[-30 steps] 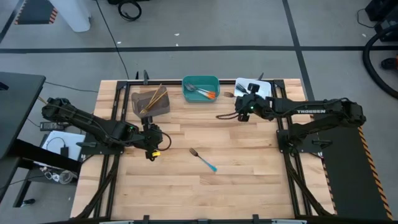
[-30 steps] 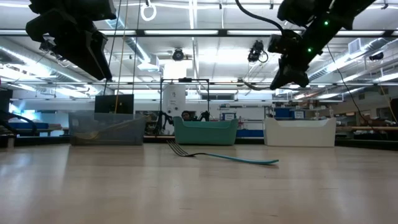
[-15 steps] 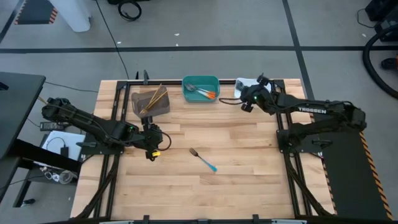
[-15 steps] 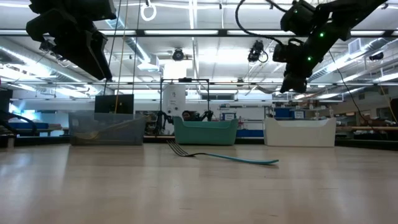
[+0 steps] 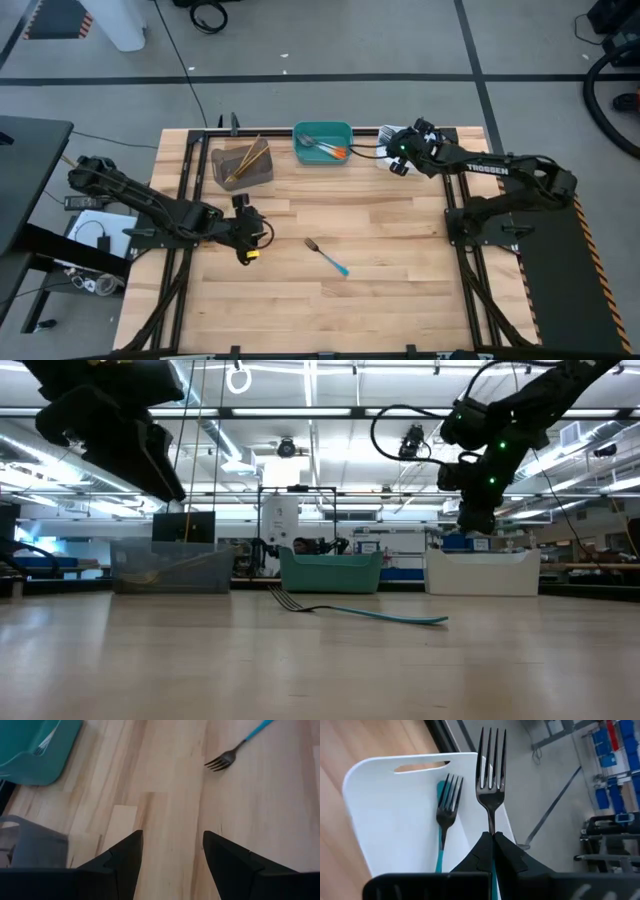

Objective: Sort silverware by color (type)
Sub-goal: Put the blue fork into the white bin

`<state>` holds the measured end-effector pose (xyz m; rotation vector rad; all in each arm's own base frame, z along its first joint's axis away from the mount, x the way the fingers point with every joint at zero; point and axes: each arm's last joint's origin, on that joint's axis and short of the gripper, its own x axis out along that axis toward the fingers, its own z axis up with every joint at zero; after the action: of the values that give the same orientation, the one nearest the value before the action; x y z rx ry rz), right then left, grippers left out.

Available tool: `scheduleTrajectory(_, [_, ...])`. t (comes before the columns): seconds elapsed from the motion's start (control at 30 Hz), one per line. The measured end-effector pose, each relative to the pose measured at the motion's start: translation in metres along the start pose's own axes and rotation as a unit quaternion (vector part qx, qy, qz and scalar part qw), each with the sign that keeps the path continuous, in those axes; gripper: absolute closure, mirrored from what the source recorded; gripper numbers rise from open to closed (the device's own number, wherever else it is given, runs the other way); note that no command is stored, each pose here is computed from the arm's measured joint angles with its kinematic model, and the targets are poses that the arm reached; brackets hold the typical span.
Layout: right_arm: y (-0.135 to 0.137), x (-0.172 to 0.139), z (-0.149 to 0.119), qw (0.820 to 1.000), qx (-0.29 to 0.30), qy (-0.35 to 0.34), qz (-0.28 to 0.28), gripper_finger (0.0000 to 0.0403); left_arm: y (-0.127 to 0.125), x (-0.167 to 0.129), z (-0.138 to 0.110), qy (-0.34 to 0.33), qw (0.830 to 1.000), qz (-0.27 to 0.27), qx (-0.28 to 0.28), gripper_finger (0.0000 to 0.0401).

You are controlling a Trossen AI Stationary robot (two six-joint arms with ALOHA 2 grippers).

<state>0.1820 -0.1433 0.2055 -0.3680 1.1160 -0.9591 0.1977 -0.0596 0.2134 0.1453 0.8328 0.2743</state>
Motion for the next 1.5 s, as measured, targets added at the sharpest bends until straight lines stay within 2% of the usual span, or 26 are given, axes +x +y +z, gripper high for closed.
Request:
scheduleTrajectory(0.3, [-0.006, 0.016, -0.004, 1.0, 0.003, 0.005, 0.013, 0.0394, -0.008, -0.004, -0.003, -0.007, 1.0, -0.011, -0.009, 0.0184])
scheduleTrajectory(0.73, [0.007, 0.034, -0.033, 1.0, 0.026, 0.0, 0.011, 0.0394, -0.014, -0.008, -0.004, -0.014, 1.0, -0.019, -0.015, 0.0184])
scheduleTrajectory(1.07, [0.0, 0.038, -0.034, 0.999, 0.035, -0.013, 0.017, 0.0394, -0.015, -0.008, -0.003, -0.017, 1.0, -0.021, -0.016, 0.0184])
scheduleTrajectory(1.5, [-0.013, 0.048, -0.044, 0.997, 0.053, -0.021, 0.057, 0.0394, -0.015, -0.008, -0.003, -0.018, 1.0, -0.021, -0.007, 0.0184])
